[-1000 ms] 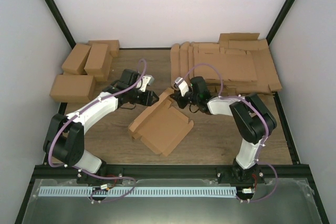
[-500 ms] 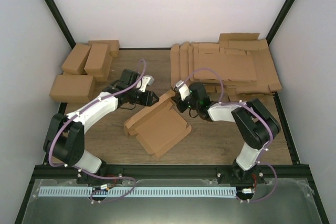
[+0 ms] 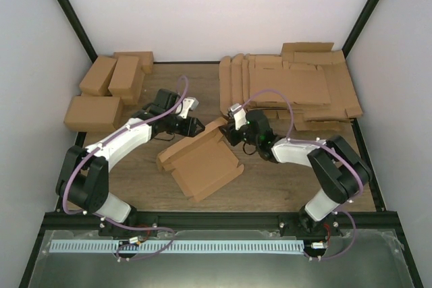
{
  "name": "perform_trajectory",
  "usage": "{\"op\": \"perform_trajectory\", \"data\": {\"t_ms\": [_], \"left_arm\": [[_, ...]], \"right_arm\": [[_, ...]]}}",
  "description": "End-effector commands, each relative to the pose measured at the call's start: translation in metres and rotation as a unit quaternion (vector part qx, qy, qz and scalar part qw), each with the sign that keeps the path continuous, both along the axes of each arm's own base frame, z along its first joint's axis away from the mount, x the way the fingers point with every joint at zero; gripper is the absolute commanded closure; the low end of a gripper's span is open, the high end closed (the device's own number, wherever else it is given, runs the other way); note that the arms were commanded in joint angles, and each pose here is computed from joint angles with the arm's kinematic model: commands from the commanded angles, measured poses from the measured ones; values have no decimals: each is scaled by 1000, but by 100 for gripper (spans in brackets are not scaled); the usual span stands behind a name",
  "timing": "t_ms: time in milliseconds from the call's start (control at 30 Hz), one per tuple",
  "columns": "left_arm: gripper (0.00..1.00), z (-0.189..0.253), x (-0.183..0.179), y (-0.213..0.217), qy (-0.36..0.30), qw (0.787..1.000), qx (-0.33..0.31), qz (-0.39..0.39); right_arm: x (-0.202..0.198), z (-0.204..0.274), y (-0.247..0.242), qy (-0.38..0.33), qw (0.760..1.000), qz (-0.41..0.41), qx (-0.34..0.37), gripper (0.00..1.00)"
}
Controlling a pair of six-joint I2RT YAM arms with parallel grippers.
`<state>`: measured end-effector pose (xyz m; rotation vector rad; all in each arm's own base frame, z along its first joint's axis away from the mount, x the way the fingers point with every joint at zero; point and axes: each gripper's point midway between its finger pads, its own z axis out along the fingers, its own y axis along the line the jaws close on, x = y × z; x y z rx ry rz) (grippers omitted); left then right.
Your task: Fold the paper box
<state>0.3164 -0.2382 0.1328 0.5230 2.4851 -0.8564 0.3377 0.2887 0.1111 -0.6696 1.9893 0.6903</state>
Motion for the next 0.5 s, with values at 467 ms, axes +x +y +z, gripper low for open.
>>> {"op": "perform_trajectory", "data": {"t_ms": [467], "left_arm": [[59, -31, -12, 14, 41, 998, 51, -1]], "right_arm": [[-2, 54, -11, -76, 995, -15, 55, 56]]}}
